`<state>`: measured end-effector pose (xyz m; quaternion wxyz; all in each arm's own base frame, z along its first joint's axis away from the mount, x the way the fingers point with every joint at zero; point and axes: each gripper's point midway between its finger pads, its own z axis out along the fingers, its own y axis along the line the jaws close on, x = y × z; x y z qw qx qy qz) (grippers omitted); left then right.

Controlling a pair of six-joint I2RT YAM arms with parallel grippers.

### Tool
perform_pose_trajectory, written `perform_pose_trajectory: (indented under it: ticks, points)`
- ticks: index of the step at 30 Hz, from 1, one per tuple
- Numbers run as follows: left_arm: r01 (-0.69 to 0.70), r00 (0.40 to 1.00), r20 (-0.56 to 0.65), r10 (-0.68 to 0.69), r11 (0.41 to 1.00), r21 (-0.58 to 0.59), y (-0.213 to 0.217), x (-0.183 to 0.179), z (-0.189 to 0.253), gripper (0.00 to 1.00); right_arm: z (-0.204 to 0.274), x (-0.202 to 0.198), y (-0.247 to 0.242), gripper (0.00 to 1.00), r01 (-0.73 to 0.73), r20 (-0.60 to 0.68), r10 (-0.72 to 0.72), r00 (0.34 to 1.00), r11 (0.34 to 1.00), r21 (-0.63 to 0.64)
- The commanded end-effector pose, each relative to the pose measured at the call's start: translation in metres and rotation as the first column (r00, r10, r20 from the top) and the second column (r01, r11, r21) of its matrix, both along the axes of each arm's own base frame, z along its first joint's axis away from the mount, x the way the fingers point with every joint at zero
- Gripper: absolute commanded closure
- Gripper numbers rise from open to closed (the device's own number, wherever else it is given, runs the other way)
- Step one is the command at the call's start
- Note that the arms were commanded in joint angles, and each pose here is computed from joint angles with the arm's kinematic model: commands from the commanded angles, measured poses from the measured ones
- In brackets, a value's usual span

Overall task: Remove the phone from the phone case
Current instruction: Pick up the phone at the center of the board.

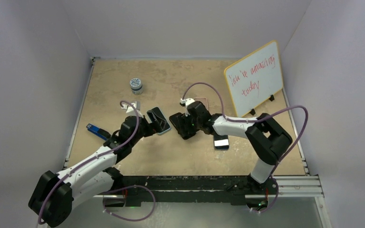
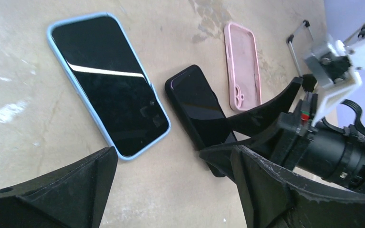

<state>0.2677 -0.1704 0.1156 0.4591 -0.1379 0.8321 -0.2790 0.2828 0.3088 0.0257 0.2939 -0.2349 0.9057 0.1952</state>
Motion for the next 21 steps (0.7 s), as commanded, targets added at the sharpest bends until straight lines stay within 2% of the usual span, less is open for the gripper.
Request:
perform_pose_trajectory:
  ticks: [1,4,11,21]
  points:
    - [0.065,0.997,-0.031,-0.070,0.989,-0.136,-0.023,-0.005,0.000,0.07,0.012,-0.027,0.007,0.73,0.037,-0.072,-0.026,0.997,0.987,0.159]
    - [0.106,0.991,-0.059,-0.119,0.976,-0.192,-0.037,-0.008,-0.004,0.08,0.020,-0.036,0.009,0.74,0.048,-0.073,-0.031,0.997,0.969,0.244]
    - [0.165,0.973,-0.104,-0.204,0.940,-0.300,-0.062,-0.010,-0.011,0.13,0.020,-0.051,0.006,0.74,0.071,-0.097,-0.042,0.994,0.945,0.320]
    - [0.174,0.952,-0.181,-0.248,0.922,-0.345,-0.087,-0.011,-0.038,0.26,0.019,-0.062,0.006,0.74,0.085,-0.106,-0.049,0.993,0.924,0.372]
